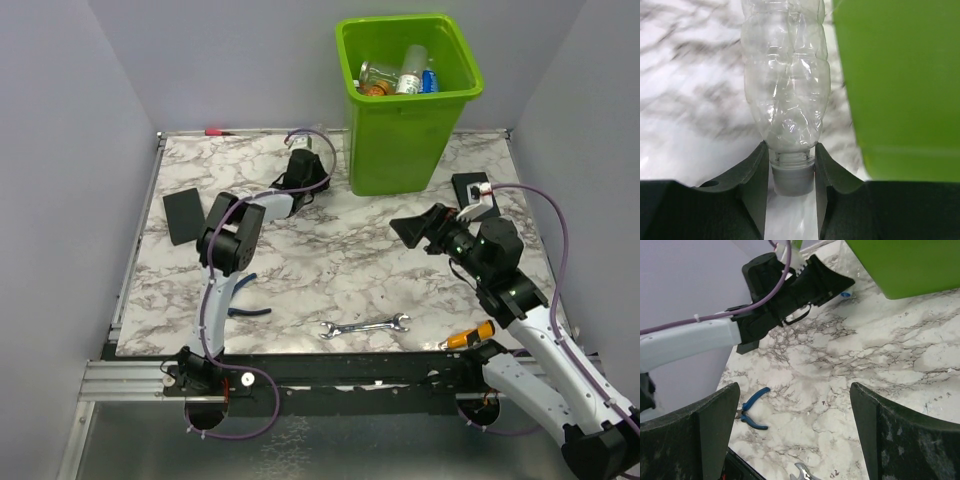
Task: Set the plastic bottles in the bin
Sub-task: Pick up the plastic bottle at the center of the board.
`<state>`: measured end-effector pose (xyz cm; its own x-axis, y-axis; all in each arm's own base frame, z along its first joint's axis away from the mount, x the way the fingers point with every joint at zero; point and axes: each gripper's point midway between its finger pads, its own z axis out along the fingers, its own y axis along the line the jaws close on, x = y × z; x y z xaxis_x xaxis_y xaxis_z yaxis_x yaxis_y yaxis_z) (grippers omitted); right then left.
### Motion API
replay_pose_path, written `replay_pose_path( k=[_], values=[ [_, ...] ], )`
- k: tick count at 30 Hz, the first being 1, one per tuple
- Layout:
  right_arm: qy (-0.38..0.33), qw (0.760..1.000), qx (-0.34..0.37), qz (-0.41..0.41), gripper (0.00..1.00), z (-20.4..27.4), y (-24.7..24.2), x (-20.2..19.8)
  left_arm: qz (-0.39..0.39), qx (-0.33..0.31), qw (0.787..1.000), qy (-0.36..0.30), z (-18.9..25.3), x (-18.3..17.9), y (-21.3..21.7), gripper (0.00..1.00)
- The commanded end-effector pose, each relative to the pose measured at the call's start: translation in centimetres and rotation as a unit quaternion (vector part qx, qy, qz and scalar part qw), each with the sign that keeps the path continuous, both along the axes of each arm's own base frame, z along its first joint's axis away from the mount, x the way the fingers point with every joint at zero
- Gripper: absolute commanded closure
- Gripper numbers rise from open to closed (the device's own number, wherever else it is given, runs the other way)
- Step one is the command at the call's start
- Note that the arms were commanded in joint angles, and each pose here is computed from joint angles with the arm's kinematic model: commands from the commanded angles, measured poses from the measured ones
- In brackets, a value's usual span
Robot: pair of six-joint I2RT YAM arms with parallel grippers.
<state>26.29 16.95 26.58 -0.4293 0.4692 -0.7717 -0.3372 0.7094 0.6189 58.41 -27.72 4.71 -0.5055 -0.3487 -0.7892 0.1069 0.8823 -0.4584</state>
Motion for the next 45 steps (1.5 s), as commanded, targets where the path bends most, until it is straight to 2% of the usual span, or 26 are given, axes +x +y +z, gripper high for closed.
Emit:
replay_pose_path(
  k=[1,7,11,14,17,20,23,28,30,32,33,34,35,40,45],
  values=[
    [-0.037,0.999,0.000,0.033,0.05,2.7,1.0,-0.3,0.018,-0.039,0.998,-0.037,7.8,-3.1,3.8,1.00],
    [-0.060,0.992,0.005,0.111,0.05,5.4,3.5,-0.8,-0.001,0.004,0.994,-0.106,18.8,-11.0,8.2,1.00],
    [-0.068,0.984,-0.017,0.167,0.04,7.9,4.8,-1.4,-0.107,0.037,0.981,-0.155,24.0,-17.9,7.9,1.00],
    [-0.082,0.979,-0.043,0.184,0.03,10.9,4.7,-2.1,-0.221,0.075,0.952,-0.200,25.8,-24.1,6.5,1.00],
    [-0.093,0.979,-0.069,0.167,0.03,13.6,3.5,-3.0,-0.323,0.111,0.903,-0.259,25.8,-30.6,4.8,1.00],
    [-0.099,0.980,-0.093,0.147,0.02,15.3,1.9,-4.3,-0.374,0.130,0.861,-0.318,25.9,-35.7,3.9,1.00],
    [-0.088,0.977,-0.111,0.159,0.01,16.0,1.0,-6.5,-0.378,0.145,0.844,-0.351,26.3,-38.1,4.6,1.00],
    [-0.038,0.970,-0.121,0.208,0.01,14.2,1.3,-8.6,-0.432,0.211,0.775,-0.411,26.6,-41.3,5.5,1.00],
    [-0.024,0.963,-0.123,0.238,0.01,13.3,1.8,-9.4,-0.471,0.231,0.750,-0.402,26.1,-42.1,5.3,1.00],
    [-0.019,0.958,-0.126,0.257,0.01,12.5,2.1,-9.8,-0.532,0.241,0.718,-0.380,24.8,-43.3,4.8,1.00],
    [-0.021,0.956,-0.128,0.264,0.01,12.3,2.2,-9.9,-0.569,0.249,0.693,-0.367,23.7,-44.1,4.6,1.00],
    [-0.026,0.954,-0.129,0.270,0.01,12.3,2.2,-10.1,-0.606,0.262,0.658,-0.362,22.4,-44.9,4.6,1.00],
    [-0.029,0.952,-0.133,0.275,0.01,12.2,2.3,-10.1,-0.633,0.271,0.637,-0.347,21.2,-45.4,4.8,1.00],
    [-0.018,0.946,-0.167,0.278,0.02,9.9,2.1,-9.3,-0.644,0.332,0.607,-0.327,18.9,-44.6,5.0,1.00],
    [0.030,0.929,-0.194,0.315,0.05,4.4,3.3,-8.9,-0.654,0.415,0.551,-0.311,17.6,-43.7,4.8,1.00]
  ],
)
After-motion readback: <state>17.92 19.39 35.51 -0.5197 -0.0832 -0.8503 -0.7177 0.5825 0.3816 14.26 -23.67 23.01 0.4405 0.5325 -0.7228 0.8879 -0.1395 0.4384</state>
